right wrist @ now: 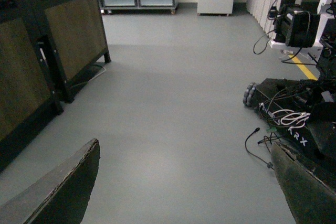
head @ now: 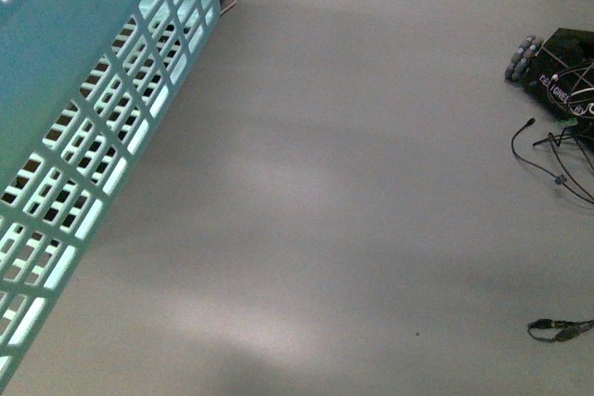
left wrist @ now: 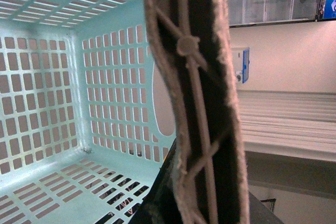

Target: Pick lemon and mango into basket

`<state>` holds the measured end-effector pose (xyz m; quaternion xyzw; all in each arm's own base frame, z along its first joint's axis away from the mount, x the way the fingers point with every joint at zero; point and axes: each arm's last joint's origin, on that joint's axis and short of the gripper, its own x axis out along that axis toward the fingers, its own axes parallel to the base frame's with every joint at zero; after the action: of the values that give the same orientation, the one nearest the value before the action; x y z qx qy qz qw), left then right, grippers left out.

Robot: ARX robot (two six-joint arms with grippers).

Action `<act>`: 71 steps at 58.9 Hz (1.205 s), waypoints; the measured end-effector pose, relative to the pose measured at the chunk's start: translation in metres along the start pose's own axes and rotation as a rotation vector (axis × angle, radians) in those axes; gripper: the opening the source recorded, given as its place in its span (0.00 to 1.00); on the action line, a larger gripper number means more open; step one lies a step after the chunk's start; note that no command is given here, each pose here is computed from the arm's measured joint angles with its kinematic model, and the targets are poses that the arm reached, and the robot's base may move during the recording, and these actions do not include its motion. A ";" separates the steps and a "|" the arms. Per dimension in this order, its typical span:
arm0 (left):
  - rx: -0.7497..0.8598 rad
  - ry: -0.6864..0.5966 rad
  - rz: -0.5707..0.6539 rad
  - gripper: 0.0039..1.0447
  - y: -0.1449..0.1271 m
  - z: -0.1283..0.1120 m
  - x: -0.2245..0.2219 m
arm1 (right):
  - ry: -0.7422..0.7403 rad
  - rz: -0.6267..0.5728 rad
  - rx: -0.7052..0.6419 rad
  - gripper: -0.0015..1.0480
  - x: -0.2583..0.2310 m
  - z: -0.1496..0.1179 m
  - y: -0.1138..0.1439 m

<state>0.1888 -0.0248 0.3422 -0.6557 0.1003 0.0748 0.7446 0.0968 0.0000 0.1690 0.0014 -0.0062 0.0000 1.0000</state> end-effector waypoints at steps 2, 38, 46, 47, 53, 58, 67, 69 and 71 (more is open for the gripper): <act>-0.001 0.000 0.000 0.05 0.000 0.000 0.000 | 0.000 0.000 0.000 0.92 0.000 0.000 0.000; -0.001 0.000 0.000 0.05 0.000 0.000 0.000 | 0.000 0.000 0.000 0.92 0.000 0.000 0.000; 0.000 0.000 0.000 0.05 0.000 0.000 0.000 | 0.000 0.000 0.000 0.92 0.000 0.000 0.000; -0.001 0.001 0.000 0.05 0.000 0.000 0.000 | 0.000 0.000 0.000 0.92 0.000 0.000 0.000; 0.000 0.000 0.000 0.05 0.000 0.000 0.000 | 0.000 -0.001 0.000 0.92 0.000 0.000 0.000; 0.000 0.001 0.000 0.05 0.000 0.000 0.000 | 0.000 0.000 0.000 0.92 0.000 0.000 0.000; 0.000 0.001 0.000 0.05 0.000 0.000 0.000 | 0.000 0.000 0.000 0.92 0.000 0.000 0.000; 0.000 0.001 0.000 0.05 0.000 0.000 0.000 | 0.000 0.000 0.000 0.92 0.000 0.000 0.000; 0.000 0.000 0.000 0.05 0.000 0.000 0.000 | 0.000 0.000 0.000 0.92 0.000 0.000 0.000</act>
<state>0.1888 -0.0248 0.3422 -0.6559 0.1004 0.0747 0.7444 0.0968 0.0000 0.1690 0.0014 -0.0062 0.0000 1.0000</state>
